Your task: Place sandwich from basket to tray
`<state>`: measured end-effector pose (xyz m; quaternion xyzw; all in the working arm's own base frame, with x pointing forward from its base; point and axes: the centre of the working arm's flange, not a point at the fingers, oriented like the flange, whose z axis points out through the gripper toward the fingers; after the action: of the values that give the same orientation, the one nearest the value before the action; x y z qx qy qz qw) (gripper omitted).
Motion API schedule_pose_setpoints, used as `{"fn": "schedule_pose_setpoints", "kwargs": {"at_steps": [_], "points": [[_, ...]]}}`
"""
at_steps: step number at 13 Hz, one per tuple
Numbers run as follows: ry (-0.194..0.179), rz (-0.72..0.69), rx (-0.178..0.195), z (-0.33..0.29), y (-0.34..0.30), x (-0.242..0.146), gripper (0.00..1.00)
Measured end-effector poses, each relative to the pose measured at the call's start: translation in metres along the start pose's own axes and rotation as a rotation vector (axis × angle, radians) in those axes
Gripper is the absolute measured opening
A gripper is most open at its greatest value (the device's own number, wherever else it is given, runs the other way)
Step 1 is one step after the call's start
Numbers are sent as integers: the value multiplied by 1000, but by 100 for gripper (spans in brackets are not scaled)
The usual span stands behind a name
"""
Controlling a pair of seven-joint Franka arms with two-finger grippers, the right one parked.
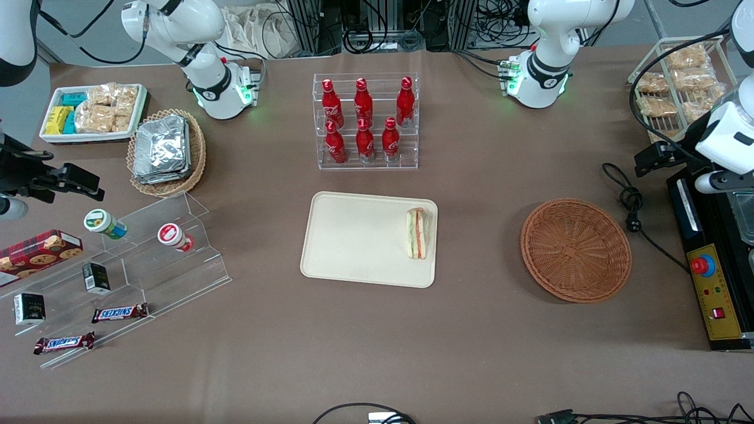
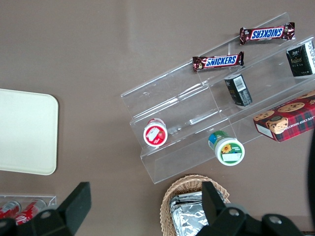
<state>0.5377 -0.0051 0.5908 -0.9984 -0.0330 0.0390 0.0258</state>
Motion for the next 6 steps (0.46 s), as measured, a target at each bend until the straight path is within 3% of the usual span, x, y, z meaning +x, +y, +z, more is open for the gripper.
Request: {"fn": "schedule_pose_setpoints", "kwargs": {"at_steps": [6], "points": [[-16, 1, 1, 7, 0, 3, 100]]}}
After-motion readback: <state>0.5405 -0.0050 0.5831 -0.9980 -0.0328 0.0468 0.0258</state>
